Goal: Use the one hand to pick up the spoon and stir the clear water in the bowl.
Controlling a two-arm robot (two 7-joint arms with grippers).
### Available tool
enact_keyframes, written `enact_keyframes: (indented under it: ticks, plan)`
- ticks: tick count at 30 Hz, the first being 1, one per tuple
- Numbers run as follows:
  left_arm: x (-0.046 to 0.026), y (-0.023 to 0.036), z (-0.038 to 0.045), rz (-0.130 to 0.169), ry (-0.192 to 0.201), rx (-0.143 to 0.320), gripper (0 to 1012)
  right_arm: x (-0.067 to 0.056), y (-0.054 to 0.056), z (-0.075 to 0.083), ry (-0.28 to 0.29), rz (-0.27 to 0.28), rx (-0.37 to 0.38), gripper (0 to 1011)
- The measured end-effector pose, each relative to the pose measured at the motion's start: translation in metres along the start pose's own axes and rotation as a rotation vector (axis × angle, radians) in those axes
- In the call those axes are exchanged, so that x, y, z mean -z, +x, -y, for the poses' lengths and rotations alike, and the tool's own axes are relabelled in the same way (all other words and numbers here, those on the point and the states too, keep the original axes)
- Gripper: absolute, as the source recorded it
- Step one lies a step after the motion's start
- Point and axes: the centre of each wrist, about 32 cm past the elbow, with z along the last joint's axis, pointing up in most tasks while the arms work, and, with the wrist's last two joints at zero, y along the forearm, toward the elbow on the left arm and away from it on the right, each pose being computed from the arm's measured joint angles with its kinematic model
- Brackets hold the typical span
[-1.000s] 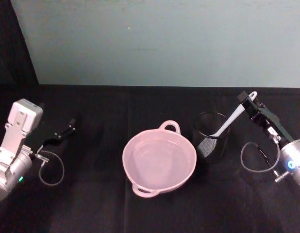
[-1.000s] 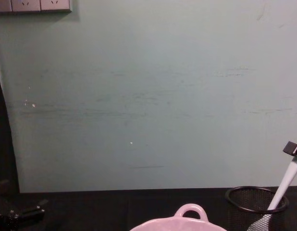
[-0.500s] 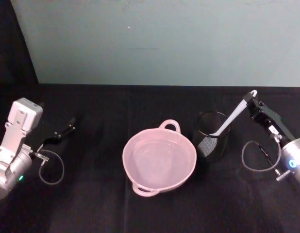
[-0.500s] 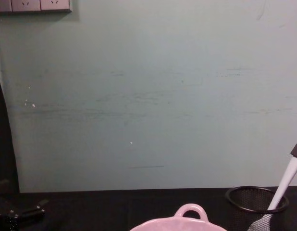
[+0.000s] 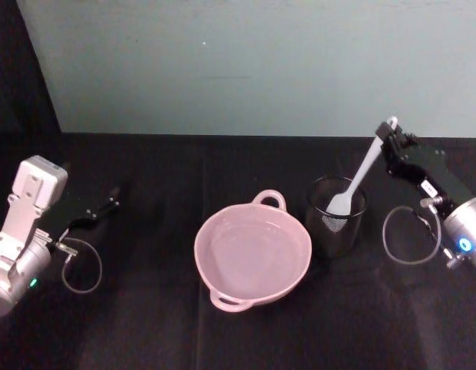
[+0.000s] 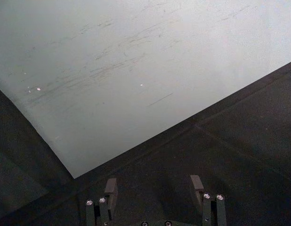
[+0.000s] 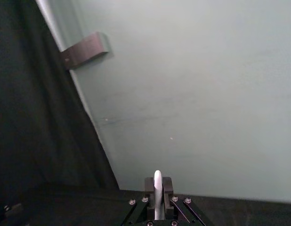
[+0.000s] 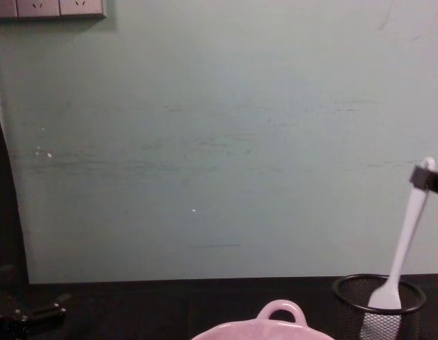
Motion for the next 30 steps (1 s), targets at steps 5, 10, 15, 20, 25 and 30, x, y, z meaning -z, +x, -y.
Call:
enact_keyframes:
  ticks: [5, 10, 15, 20, 25, 30]
  plan:
    - [0.0, 0.0, 0.0, 0.0, 0.0, 0.0, 1005, -0.019, -0.007, -0.006, 0.003, 0.06, -0.044, 110]
    - [0.0, 0.0, 0.0, 0.0, 0.0, 0.0, 1005, -0.044, -0.016, -0.012, -0.004, 0.127, -0.112, 110]
    - [0.0, 0.0, 0.0, 0.0, 0.0, 0.0, 1005, -0.064, -0.026, -0.017, -0.016, 0.166, -0.165, 110]
    - [0.0, 0.0, 0.0, 0.0, 0.0, 0.0, 1005, -0.082, -0.04, -0.022, -0.037, 0.189, -0.231, 110]
    - [0.0, 0.0, 0.0, 0.0, 0.0, 0.0, 1005, -0.089, -0.051, -0.03, -0.089, 0.164, -0.319, 110]
    - [0.0, 0.0, 0.0, 0.0, 0.0, 0.0, 1005, -0.087, -0.054, -0.039, -0.131, 0.136, -0.401, 110]
